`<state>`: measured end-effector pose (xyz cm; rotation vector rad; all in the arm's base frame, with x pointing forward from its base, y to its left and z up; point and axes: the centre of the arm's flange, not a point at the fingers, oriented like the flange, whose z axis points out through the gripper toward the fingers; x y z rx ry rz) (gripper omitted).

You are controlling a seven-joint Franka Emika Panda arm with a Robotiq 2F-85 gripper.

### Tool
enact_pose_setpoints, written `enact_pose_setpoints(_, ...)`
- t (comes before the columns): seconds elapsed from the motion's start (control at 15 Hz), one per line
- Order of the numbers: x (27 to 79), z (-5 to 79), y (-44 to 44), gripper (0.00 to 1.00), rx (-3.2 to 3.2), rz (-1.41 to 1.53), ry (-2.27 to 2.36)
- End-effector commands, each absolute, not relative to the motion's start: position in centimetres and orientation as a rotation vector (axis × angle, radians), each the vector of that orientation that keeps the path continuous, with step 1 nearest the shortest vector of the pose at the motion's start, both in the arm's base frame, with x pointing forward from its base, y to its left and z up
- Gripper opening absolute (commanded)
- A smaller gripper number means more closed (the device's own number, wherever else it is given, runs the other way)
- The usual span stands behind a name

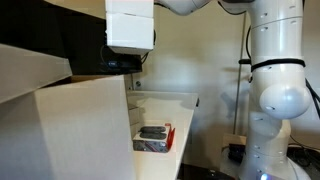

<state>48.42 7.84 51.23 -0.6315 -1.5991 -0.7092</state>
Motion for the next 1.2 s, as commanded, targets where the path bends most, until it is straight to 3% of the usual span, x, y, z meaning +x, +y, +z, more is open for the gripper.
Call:
enact_pose_setpoints(0.0,48.5,51.5,8.1,0.83,-0.627,-0.71,-1.604)
enact_pose_setpoints(0.27,48.6,52.0,8.2,0.83,-0.625,-0.712,-1.614)
enact_pose_setpoints(0.33,48.6,52.0,8.2,0.58,-0.625,-0.712,-1.614)
enact_pose_setpoints(1.13,51.7,52.3,9.9,0.58,-0.594,-0.679,-1.652)
